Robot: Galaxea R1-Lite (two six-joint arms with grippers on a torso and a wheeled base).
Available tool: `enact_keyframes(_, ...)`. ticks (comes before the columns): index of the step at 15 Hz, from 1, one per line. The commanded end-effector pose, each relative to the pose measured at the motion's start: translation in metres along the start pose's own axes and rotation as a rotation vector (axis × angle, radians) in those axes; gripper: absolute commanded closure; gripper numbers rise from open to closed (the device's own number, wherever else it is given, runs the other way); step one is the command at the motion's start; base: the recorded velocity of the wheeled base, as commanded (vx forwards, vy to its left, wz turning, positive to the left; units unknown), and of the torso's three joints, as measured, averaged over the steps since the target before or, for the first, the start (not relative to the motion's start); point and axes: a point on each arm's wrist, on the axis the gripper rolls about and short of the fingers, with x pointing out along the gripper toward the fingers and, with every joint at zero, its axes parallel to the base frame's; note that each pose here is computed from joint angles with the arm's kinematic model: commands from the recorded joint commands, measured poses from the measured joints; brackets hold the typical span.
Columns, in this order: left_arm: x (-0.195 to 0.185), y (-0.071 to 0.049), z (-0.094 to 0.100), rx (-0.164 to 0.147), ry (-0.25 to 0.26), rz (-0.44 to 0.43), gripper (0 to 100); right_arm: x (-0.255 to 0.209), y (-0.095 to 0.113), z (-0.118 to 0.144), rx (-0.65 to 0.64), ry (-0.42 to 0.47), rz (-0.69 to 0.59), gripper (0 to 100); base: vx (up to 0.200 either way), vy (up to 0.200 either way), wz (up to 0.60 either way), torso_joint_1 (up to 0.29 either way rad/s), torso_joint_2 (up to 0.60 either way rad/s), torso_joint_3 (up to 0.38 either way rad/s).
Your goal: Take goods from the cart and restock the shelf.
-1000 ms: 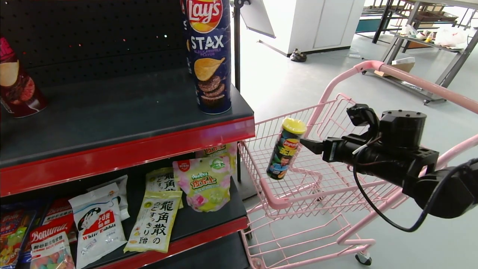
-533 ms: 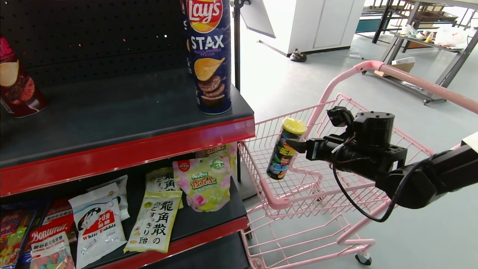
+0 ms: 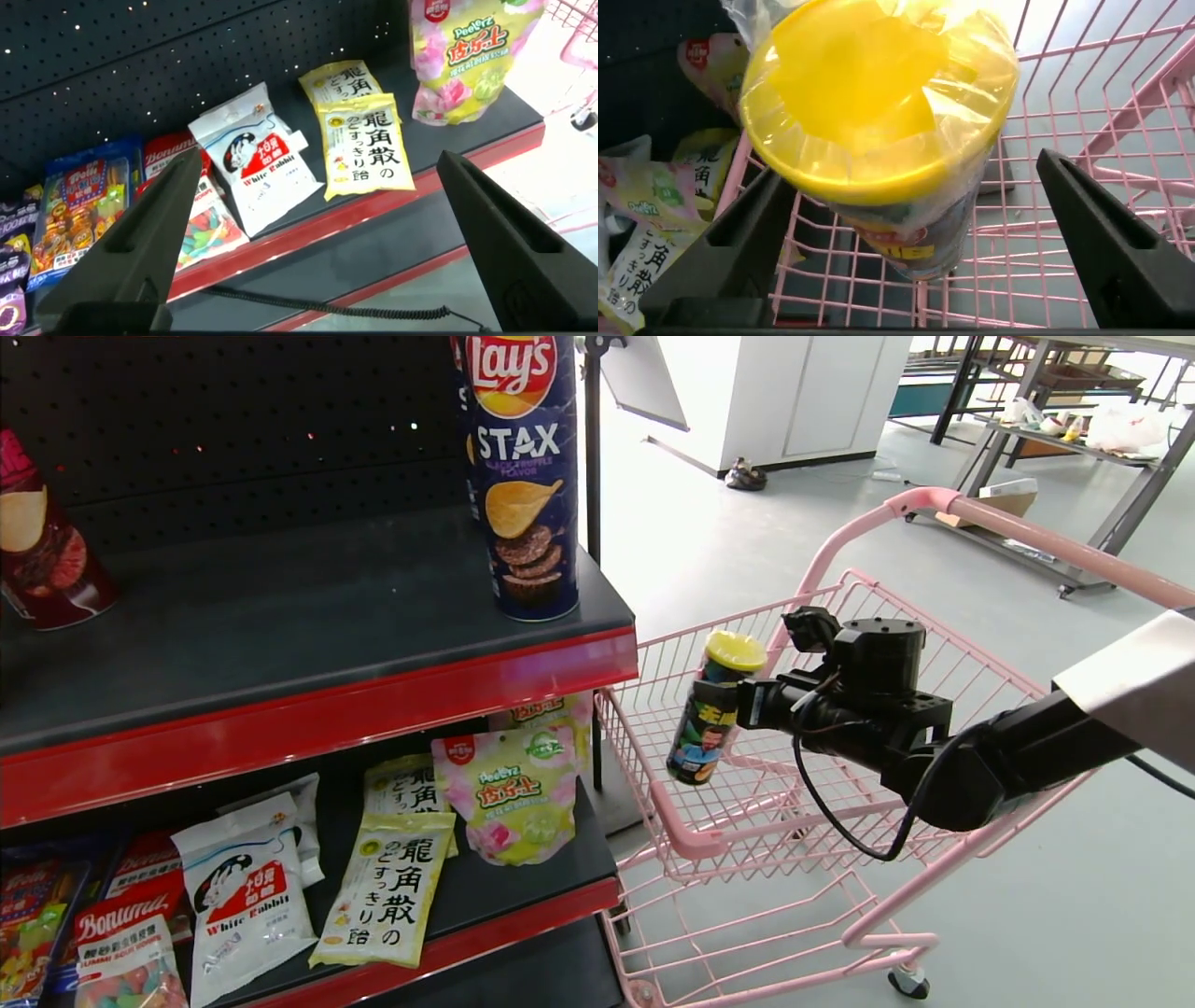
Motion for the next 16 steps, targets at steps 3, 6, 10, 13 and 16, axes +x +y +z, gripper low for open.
enact_keyframes(3,0.000,0.000,0.000,0.000,0.001,0.001,0,0.022,-0.002,-0.009,0.026,0.009,0.000,0,0.000,0.000,0.00,0.000,0.00,0.000)
enact_keyframes(6,0.000,0.000,0.000,0.000,0.001,0.002,0,0.026,0.002,-0.010,0.023,0.010,0.012,0,0.000,0.000,0.00,0.000,0.00,0.000)
enact_keyframes(10,0.000,0.000,0.000,0.000,0.000,0.007,0,0.032,0.007,-0.015,0.019,0.017,0.018,100,0.000,0.000,0.00,0.000,0.00,0.000)
enact_keyframes(13,-0.001,0.001,0.001,0.001,-0.004,0.012,0,0.033,0.006,-0.014,0.024,0.013,0.017,100,0.000,0.000,0.00,0.000,0.00,0.000)
enact_keyframes(16,-0.001,0.001,0.001,0.000,-0.010,0.013,0,0.023,0.008,-0.005,0.023,-0.010,0.003,100,0.000,0.000,0.00,0.000,0.00,0.000)
